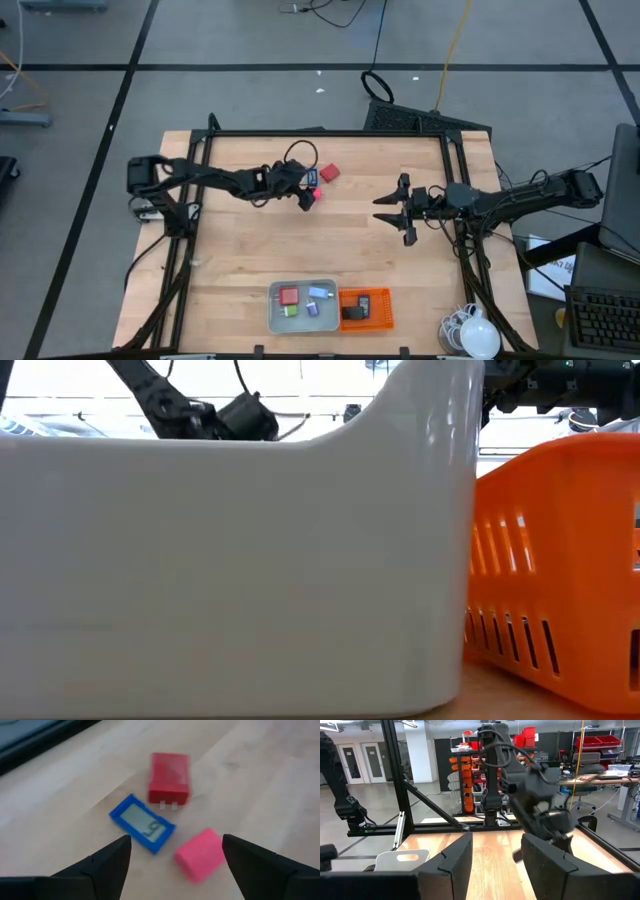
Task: Pick & Place Office items
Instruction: Put the blue digital timer into the orange bin
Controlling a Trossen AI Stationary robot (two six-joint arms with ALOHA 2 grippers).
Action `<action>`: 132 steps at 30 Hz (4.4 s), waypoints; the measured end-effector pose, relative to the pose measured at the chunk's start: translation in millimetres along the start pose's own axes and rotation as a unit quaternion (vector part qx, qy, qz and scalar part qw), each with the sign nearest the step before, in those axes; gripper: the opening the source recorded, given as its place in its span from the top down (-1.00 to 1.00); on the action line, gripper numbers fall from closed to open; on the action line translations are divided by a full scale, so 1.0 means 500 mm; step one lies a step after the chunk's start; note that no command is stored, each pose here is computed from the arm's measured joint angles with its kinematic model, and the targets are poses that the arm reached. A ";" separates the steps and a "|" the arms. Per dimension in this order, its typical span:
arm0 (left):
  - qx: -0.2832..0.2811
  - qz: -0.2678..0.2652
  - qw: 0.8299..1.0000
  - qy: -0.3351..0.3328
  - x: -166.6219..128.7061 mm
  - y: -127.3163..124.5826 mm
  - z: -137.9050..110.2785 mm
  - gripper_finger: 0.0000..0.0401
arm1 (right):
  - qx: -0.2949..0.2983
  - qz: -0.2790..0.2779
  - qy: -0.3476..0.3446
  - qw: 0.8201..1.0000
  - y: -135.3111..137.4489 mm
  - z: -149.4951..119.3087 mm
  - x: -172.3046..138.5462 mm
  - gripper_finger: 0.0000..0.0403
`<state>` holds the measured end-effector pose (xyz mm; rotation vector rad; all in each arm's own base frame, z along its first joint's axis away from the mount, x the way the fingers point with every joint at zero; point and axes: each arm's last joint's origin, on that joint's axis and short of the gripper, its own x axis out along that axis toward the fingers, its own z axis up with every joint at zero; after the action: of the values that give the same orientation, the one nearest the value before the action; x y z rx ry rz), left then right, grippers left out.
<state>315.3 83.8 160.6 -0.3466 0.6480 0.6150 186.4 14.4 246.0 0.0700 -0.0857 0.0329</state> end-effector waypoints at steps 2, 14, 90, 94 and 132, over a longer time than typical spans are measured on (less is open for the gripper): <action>-0.010 0.011 1.000 0.007 0.019 0.010 -0.007 -0.52 | 0.000 0.000 0.000 1.000 0.000 0.000 0.000 0.22; -0.046 0.041 0.998 0.020 0.098 0.017 0.004 -0.45 | 0.000 -0.006 -0.001 1.000 -0.003 0.000 0.000 0.22; 0.020 0.141 0.986 0.086 -0.018 0.043 0.126 0.67 | 0.000 -0.006 0.015 1.000 -0.004 -0.005 0.000 0.22; -0.022 0.065 0.991 0.117 -0.016 0.100 0.145 0.29 | 0.000 -0.006 0.015 1.000 -0.004 -0.006 0.000 0.22; 0.267 -0.020 0.950 0.160 0.113 0.162 0.100 -0.32 | -0.035 -0.065 0.036 0.997 -0.015 -0.018 -0.002 0.22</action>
<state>322.5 193.9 152.1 0.0527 1.0841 0.3244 186.6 7.4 236.5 0.0036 -0.0103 -0.0973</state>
